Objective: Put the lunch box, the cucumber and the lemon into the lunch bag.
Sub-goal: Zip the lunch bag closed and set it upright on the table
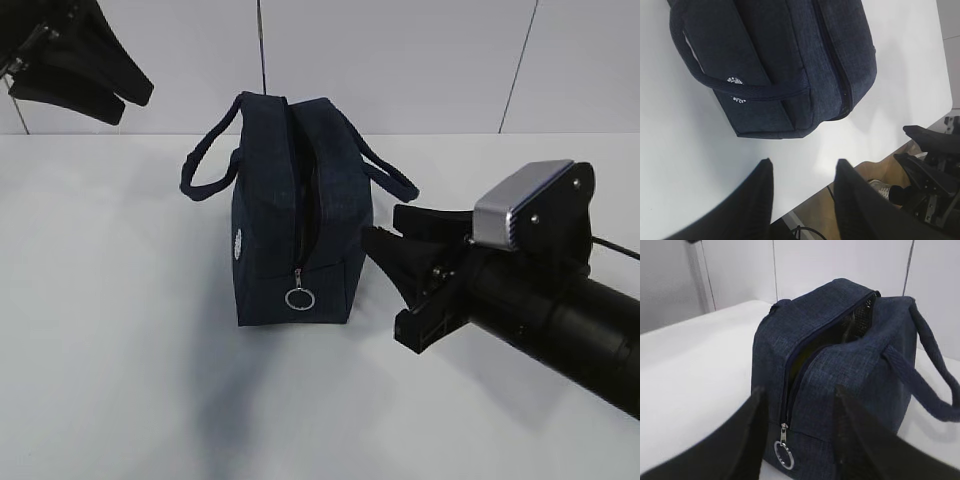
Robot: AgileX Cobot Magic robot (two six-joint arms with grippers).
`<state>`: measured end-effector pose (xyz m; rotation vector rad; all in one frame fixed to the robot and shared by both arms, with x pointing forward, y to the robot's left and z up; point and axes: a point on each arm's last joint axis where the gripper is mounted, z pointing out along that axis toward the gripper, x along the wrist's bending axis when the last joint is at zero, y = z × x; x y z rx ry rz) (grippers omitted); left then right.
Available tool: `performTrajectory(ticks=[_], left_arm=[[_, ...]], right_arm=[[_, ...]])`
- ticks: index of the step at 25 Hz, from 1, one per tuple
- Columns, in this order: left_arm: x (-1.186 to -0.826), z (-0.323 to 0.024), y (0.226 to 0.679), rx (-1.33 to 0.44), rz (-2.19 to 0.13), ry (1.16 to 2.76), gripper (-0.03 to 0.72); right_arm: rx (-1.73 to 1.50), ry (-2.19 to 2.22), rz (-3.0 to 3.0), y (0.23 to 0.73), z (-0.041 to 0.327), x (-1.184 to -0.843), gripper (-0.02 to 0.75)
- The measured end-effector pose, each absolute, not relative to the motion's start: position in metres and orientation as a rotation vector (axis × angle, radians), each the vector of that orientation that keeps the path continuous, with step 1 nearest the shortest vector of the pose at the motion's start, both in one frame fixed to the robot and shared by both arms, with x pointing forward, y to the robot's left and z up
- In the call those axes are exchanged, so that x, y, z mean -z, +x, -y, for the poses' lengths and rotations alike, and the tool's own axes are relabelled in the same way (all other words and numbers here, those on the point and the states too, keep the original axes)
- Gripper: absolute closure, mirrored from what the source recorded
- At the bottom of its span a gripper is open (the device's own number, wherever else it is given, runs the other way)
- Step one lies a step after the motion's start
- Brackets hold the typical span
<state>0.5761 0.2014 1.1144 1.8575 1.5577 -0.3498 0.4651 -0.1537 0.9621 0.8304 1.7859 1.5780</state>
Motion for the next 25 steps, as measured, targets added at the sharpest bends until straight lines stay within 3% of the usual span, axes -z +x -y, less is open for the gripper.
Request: performTrajectory(ticks=[12,25], left_arm=[[-1.114,-0.202,0.576,0.349,-1.561,1.858,0.398],[-1.114,-0.203,0.576,0.338,-1.567,1.868,0.398]], right_arm=[[-1.608,0.945,-1.848,0.467,0.150,-0.916,0.423],[-1.570,0.983,-1.893,0.467,0.150,-0.900,0.425]])
